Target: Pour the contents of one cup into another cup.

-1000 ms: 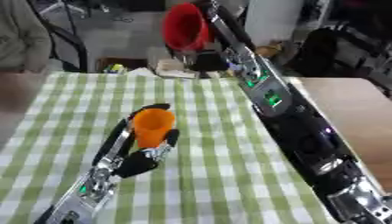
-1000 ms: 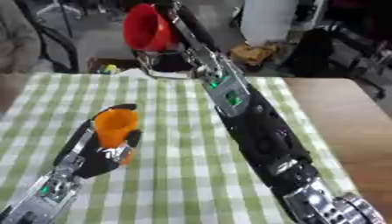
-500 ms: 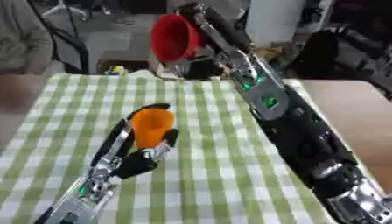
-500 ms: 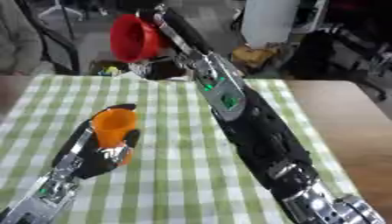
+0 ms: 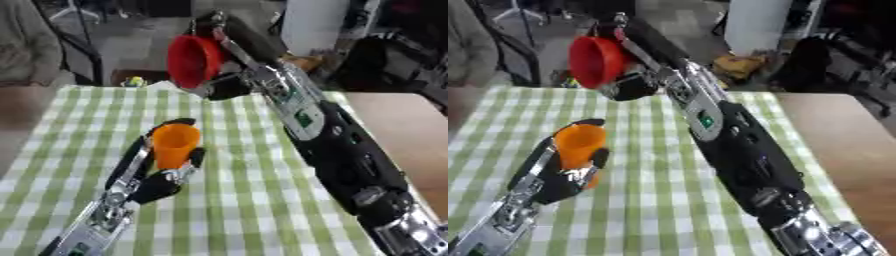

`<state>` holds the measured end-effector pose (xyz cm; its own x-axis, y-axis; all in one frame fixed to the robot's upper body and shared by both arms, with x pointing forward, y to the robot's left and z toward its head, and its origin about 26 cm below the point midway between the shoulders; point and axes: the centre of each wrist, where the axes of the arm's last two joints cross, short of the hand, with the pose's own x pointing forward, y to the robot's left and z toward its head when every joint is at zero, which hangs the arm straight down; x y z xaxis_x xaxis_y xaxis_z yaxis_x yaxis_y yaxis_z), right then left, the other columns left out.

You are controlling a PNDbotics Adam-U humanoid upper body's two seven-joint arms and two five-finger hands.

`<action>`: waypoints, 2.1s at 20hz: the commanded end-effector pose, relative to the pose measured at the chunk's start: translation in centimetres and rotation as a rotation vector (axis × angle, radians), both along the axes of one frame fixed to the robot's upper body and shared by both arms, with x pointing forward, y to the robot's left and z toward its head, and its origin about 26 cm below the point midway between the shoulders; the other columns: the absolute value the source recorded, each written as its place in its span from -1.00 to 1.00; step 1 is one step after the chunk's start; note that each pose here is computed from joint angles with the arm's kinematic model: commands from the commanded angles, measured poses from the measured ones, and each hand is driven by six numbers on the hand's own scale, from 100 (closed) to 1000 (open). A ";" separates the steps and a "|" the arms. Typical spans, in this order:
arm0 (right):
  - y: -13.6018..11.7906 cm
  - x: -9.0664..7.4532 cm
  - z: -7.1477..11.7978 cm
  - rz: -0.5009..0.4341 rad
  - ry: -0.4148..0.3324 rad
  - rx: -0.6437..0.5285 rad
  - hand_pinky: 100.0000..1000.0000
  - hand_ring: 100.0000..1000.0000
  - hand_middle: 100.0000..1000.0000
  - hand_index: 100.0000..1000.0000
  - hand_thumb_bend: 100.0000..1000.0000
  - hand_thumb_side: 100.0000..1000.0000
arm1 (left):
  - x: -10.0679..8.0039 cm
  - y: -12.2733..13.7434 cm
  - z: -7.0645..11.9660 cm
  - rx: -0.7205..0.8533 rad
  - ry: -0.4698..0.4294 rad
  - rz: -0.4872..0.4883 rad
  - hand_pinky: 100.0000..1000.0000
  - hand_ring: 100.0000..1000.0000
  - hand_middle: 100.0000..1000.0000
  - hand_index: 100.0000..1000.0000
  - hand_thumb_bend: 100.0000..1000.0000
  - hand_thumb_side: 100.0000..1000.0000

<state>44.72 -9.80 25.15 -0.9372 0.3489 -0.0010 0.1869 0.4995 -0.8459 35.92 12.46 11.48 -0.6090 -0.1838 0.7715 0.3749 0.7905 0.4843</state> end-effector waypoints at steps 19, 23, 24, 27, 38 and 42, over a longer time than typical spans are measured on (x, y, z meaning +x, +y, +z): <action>1.0 -1.8 3.2 0.010 -0.344 -0.193 -0.41 -0.57 -0.41 0.04 -1.00 -1.00 | 0.3 0.7 1.1 -0.012 -0.029 0.014 0.10 -0.33 -0.54 0.66 -1.00 -0.10; 1.2 -1.9 3.2 0.012 -0.385 -0.216 -0.40 -0.55 -0.39 0.05 -1.00 -1.00 | 0.3 0.7 1.1 -0.012 -0.029 0.014 0.10 -0.33 -0.54 0.67 -1.00 -0.10; 1.3 -1.9 3.2 0.012 -0.393 -0.220 -0.40 -0.55 -0.38 0.05 -1.00 -1.00 | 0.3 0.7 1.1 -0.012 -0.029 0.013 0.10 -0.33 -0.54 0.67 -1.00 -0.10; 1.4 -2.0 3.3 0.014 -0.412 -0.226 -0.40 -0.54 -0.38 0.05 -1.00 -1.00 | 0.3 0.7 1.2 -0.014 -0.030 0.013 0.10 -0.32 -0.54 0.67 -1.00 -0.10; 1.5 -2.0 3.1 0.015 -0.428 -0.232 -0.40 -0.54 -0.37 0.05 -1.00 -1.00 | 0.2 0.7 1.3 -0.015 -0.032 0.011 0.11 -0.32 -0.54 0.67 -1.00 -0.11; 1.6 -2.0 3.1 0.016 -0.430 -0.233 -0.40 -0.54 -0.38 0.05 -1.00 -1.00 | 0.2 0.7 1.3 -0.015 -0.033 0.011 0.11 -0.32 -0.54 0.67 -1.00 -0.11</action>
